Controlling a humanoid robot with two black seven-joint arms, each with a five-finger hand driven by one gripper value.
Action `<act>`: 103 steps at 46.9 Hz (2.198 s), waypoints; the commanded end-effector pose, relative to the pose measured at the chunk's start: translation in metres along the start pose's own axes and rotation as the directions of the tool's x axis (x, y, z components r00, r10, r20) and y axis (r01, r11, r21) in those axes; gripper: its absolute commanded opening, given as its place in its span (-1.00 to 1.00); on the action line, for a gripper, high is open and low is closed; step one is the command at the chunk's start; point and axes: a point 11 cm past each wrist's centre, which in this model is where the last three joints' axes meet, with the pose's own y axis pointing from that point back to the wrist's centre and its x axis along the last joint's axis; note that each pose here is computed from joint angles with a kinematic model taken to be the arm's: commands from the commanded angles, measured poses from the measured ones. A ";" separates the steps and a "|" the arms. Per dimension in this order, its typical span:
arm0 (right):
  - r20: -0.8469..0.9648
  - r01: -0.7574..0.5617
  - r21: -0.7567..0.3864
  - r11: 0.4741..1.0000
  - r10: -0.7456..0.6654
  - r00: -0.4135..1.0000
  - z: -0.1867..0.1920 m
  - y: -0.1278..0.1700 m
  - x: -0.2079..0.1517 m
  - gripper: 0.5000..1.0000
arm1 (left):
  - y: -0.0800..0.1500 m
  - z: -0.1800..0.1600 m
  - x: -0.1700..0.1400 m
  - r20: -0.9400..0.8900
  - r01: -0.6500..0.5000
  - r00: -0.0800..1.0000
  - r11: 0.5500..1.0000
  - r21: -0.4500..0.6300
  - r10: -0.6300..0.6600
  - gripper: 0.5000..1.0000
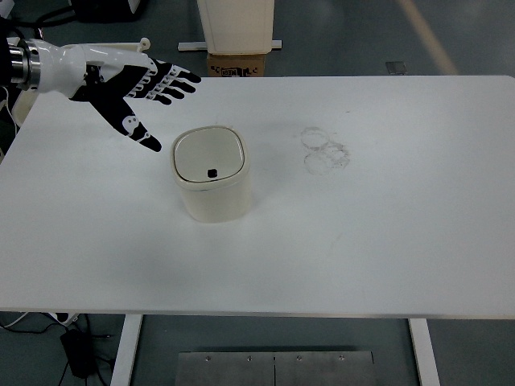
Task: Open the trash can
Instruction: 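Extend the left hand over the table toward the cream trash can lid, then press the left hand's fingers down on the trash can lid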
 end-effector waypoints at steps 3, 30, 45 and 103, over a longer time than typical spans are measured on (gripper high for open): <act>0.000 0.000 0.000 1.000 0.000 1.000 0.000 0.000 0.000 0.97 | -0.001 0.005 -0.003 0.019 0.009 1.000 1.000 0.007 -0.009 1.00; 0.000 0.000 0.000 1.000 0.000 1.000 0.000 0.000 0.000 0.97 | -0.030 -0.013 -0.037 -0.004 0.119 0.993 0.992 0.049 -0.119 1.00; 0.000 0.000 0.000 1.000 0.000 1.000 0.000 0.000 0.000 0.97 | -0.043 -0.020 -0.052 -0.027 0.164 0.986 0.985 0.045 -0.163 1.00; 0.000 0.000 0.000 1.000 0.000 1.000 0.000 0.000 0.000 0.97 | -0.065 -0.016 -0.075 -0.048 0.232 0.972 0.973 0.012 -0.231 1.00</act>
